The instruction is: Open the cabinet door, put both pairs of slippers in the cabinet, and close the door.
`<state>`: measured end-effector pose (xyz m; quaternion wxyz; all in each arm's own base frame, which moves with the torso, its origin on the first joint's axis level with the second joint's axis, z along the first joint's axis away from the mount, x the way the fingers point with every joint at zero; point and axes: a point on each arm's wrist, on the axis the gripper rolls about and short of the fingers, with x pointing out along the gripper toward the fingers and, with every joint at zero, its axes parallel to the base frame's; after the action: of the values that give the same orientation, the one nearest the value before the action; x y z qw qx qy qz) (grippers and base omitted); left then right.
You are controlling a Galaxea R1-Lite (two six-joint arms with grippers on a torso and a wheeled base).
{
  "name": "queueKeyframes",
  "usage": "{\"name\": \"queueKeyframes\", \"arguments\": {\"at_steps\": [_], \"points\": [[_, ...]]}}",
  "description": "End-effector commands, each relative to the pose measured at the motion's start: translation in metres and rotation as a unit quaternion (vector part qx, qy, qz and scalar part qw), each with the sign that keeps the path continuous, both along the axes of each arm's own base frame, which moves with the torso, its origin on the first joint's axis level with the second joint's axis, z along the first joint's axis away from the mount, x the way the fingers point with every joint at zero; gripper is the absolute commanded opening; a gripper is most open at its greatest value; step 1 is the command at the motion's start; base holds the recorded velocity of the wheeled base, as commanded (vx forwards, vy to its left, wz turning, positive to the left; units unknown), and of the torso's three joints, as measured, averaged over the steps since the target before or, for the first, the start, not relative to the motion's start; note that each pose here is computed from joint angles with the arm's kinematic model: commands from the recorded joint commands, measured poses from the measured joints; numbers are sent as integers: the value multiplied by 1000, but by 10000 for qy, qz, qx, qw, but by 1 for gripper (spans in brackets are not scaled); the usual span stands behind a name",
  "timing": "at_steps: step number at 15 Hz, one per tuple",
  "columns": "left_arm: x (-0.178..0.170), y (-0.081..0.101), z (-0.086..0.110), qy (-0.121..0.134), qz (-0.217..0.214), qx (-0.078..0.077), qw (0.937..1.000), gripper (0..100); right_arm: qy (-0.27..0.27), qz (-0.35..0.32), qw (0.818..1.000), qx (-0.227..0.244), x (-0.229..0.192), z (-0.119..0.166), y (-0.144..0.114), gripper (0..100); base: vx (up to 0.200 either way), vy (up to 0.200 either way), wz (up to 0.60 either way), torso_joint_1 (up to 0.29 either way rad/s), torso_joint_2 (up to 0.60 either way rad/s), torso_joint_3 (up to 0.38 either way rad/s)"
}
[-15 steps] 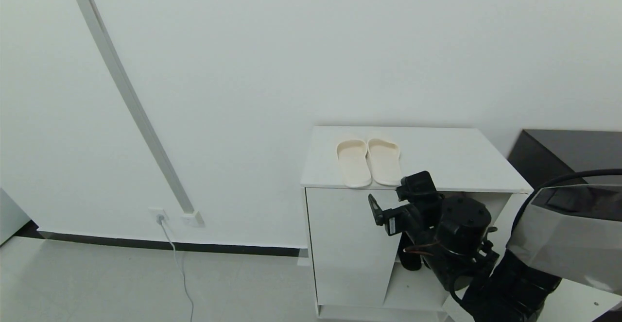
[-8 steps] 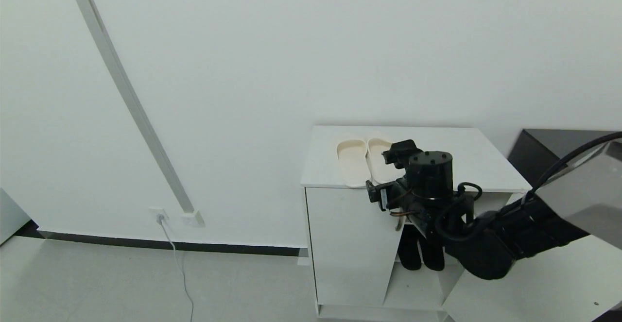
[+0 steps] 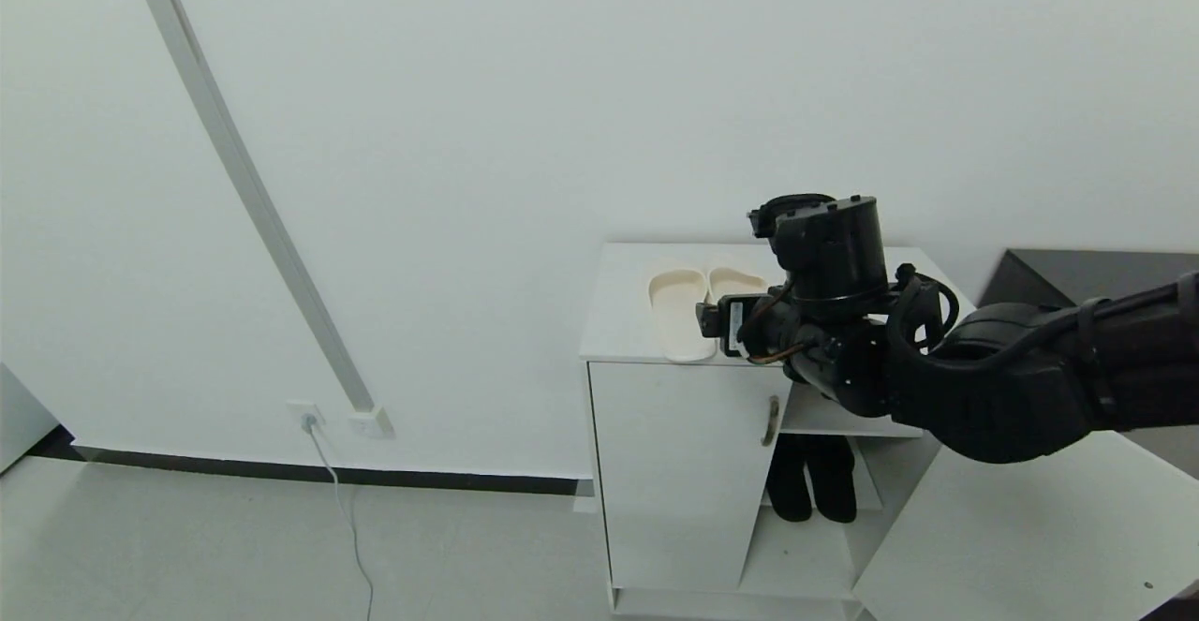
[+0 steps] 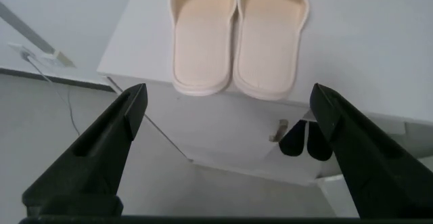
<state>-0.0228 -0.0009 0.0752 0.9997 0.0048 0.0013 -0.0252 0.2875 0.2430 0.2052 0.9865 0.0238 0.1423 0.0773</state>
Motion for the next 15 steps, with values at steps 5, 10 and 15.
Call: {"name": "queueKeyframes", "arguments": {"at_steps": [5,10,15], "points": [[0,0,0,9,-1,-2,10000,0,153,76,9998,-134,-12,-32,-2,100,200,0,0,5,-2,2],[0,0,0,10,7,-9,10000,0,281,125,9992,-262,-8,-77,7,100,80,0,0,2,0,2],[0,0,0,10,7,-17,10000,0,112,-89,9998,-130,40,-106,26,100,0,0,0,0,0,0]]}}
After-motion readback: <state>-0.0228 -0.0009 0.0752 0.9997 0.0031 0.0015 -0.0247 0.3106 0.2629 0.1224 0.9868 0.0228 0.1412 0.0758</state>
